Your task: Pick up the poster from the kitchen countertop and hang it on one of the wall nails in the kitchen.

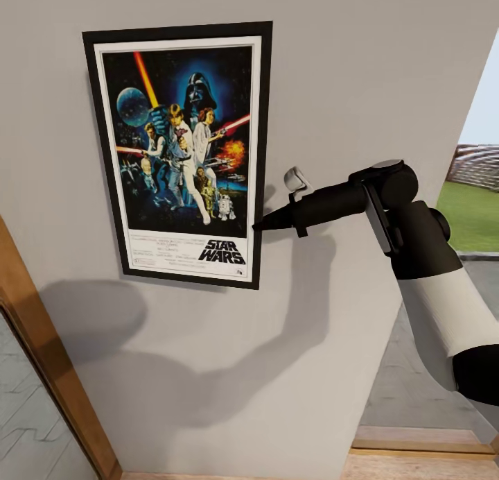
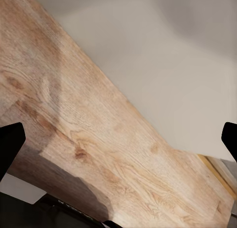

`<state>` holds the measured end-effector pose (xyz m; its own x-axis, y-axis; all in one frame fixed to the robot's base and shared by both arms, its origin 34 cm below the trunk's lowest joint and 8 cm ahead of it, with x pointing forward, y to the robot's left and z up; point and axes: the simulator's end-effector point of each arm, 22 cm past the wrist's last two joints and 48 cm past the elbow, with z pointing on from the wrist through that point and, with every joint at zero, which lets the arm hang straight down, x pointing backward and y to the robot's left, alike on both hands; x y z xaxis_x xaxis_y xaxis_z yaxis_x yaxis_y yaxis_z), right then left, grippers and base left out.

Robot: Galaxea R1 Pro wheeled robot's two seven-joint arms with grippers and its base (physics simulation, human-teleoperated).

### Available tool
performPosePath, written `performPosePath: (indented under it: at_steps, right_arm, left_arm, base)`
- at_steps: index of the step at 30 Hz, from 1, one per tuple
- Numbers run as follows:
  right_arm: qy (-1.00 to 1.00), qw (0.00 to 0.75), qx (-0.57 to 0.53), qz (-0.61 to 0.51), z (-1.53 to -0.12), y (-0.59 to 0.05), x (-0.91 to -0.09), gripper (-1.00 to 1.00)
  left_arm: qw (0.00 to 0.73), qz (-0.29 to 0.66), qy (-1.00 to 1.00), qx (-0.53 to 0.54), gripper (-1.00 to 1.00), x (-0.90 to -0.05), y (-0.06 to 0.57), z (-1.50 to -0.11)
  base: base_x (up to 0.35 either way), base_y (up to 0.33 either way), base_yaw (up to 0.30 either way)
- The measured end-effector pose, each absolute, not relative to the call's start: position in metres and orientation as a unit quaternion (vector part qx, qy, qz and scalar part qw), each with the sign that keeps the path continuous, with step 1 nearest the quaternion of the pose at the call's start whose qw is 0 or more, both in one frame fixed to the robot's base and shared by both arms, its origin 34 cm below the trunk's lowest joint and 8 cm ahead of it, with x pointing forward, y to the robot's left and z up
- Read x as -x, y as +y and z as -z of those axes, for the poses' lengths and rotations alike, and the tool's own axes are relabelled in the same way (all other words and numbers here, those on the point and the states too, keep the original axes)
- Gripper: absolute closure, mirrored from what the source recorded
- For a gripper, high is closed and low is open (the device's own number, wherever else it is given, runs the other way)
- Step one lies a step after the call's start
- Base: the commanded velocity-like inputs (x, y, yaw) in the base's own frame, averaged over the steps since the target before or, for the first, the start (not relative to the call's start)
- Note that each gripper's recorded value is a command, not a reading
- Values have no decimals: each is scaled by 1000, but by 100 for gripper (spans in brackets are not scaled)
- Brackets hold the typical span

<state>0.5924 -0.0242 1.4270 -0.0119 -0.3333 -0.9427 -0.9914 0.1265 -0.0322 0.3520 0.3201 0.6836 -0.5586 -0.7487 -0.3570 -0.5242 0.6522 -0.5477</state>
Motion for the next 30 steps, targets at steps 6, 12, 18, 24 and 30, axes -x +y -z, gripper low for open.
performPosePath:
  at_steps: [6, 12, 18, 24, 30]
  right_arm:
    - [606, 442, 546, -372, -1427, -24, -592, 100]
    - [606, 442, 546, -372, -1427, -24, -592, 100]
    - [607, 443, 546, -371, -1427, -24, -592, 100]
    - [607, 442, 546, -371, -1427, -24, -593, 100]
    - [607, 442, 546, -371, -1427, -24, -593, 100]
  left_arm:
    - [290, 193, 861, 370, -100, -352, 320, -684]
    - [290, 194, 861, 369, -100, -352, 320, -684]
    - [290, 194, 861, 369, -100, -352, 320, -684]
    - [290, 194, 861, 369, -100, -352, 320, -684]
    - [290, 194, 861, 369, -100, -352, 320, -684]
  base:
    - [0, 0, 0]
    - [0, 0, 0]
    - [95, 0, 0]
    - [29, 0, 0]
    - [5, 0, 0]
